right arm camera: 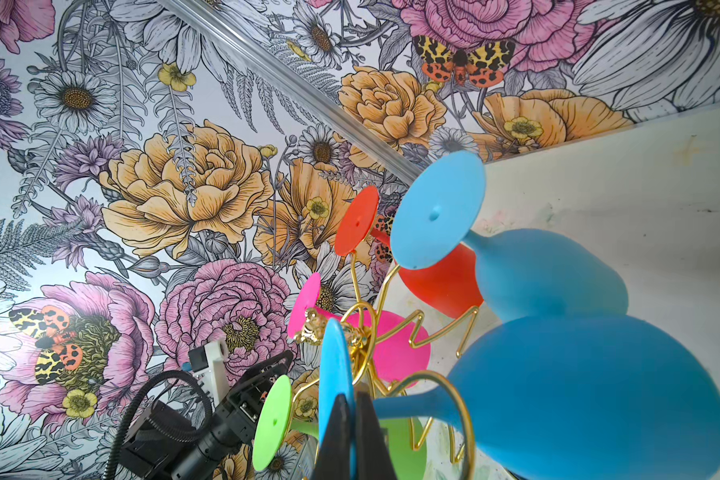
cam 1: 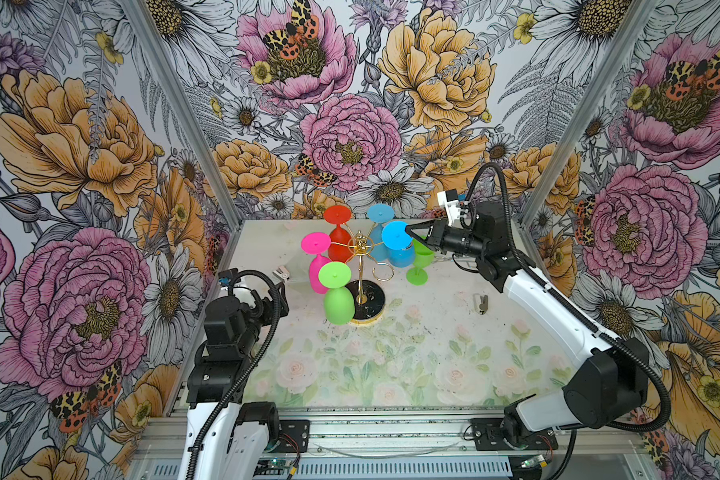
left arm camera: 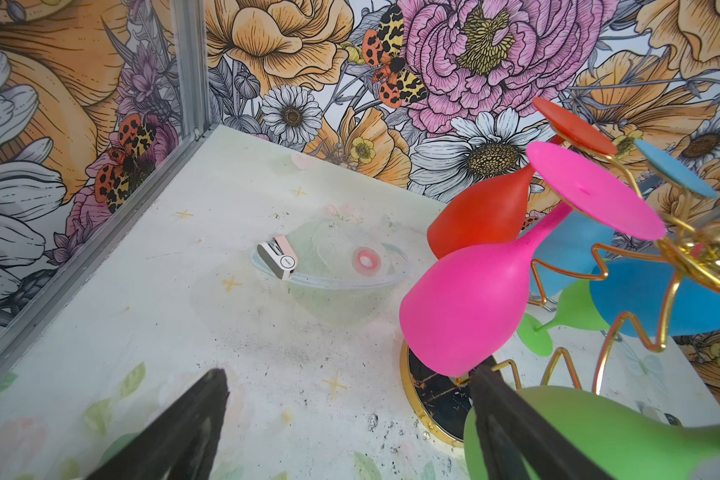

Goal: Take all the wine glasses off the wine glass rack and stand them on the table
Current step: 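Close the right gripper on the cyan glass foot, then pull the cyan glass off the rack with the right while the left reaches, then grasp the cyan glass foot with the left gripper beside the right gripper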

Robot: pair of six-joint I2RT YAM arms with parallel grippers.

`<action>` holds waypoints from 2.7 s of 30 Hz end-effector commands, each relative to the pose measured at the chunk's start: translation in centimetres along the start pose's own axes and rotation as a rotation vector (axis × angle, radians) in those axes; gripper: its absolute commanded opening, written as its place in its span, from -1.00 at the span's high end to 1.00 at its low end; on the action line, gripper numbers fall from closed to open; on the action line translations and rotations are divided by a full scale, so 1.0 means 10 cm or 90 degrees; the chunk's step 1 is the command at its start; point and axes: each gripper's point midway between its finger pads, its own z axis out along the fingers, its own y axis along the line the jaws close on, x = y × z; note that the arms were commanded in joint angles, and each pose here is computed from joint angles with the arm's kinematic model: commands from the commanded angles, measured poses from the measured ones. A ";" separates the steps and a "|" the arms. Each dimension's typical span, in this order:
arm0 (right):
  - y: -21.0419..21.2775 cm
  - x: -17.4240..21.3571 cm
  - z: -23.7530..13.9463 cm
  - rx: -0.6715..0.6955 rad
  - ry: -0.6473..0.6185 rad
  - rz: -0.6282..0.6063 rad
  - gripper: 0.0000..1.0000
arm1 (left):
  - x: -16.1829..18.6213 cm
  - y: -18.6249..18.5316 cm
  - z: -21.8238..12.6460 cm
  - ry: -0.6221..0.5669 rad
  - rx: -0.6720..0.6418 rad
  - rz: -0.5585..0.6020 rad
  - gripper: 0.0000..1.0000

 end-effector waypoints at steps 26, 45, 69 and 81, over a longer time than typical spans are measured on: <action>0.09 0.21 0.09 -0.022 0.040 -0.014 1.00 | -0.03 -0.01 0.00 -0.011 0.011 -0.011 -0.86; 0.14 0.41 -0.19 -0.009 0.028 -0.022 1.00 | -0.12 -0.17 -0.07 -0.032 0.063 -0.019 -0.86; 0.04 1.20 -0.68 0.015 0.071 -0.129 1.00 | -0.12 -1.42 -1.06 0.096 0.550 -0.057 -0.87; 0.31 1.59 -0.61 -0.035 0.121 -0.213 1.00 | 0.33 -1.69 -1.36 0.251 0.699 -0.077 -0.73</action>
